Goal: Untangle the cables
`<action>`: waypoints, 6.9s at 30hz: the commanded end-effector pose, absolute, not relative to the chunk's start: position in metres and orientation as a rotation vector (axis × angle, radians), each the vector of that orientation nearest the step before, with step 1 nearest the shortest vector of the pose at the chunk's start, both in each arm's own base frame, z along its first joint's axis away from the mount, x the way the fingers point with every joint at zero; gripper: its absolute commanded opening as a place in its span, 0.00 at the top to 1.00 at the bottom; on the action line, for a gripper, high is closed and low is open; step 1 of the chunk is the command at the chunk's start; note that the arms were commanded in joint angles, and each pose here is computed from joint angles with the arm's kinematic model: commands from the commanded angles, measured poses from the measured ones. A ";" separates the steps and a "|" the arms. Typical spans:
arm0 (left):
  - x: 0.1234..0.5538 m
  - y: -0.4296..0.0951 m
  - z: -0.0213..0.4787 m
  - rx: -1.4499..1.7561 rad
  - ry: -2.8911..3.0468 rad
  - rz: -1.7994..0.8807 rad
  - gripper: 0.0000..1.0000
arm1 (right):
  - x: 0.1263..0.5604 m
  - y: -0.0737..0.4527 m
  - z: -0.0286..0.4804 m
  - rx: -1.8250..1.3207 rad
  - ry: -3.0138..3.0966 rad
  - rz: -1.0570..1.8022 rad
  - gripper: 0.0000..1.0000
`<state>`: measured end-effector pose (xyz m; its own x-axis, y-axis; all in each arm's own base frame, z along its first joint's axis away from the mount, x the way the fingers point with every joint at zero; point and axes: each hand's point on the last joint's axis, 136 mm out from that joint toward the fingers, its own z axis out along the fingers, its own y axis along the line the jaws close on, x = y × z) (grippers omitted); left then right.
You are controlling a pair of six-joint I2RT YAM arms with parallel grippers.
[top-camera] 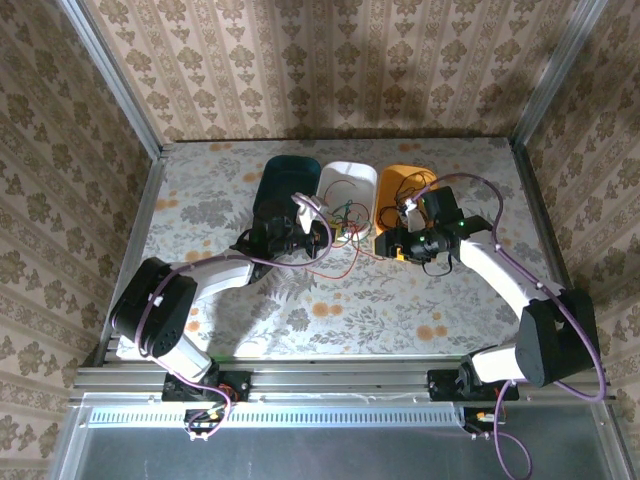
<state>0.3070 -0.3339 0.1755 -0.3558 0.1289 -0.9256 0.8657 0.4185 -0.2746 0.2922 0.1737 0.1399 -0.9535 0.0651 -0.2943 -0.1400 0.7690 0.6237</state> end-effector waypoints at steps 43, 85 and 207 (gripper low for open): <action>0.281 -0.331 0.153 0.935 1.848 -1.122 1.00 | 0.336 0.062 0.288 0.152 2.188 0.300 1.00; 0.273 -0.348 0.153 1.112 1.856 -0.988 0.25 | 0.315 0.149 0.282 -0.217 2.216 0.640 1.00; 0.306 -0.460 0.131 1.250 1.797 -0.850 0.21 | 0.255 -0.025 0.061 1.280 2.560 0.438 0.47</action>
<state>0.3268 -0.4404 0.1368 -0.3035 0.3519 -0.8854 0.8941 0.4263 -0.1371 0.2509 -0.0374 0.0699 -0.6256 0.7613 -0.1705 0.7108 0.6463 0.2777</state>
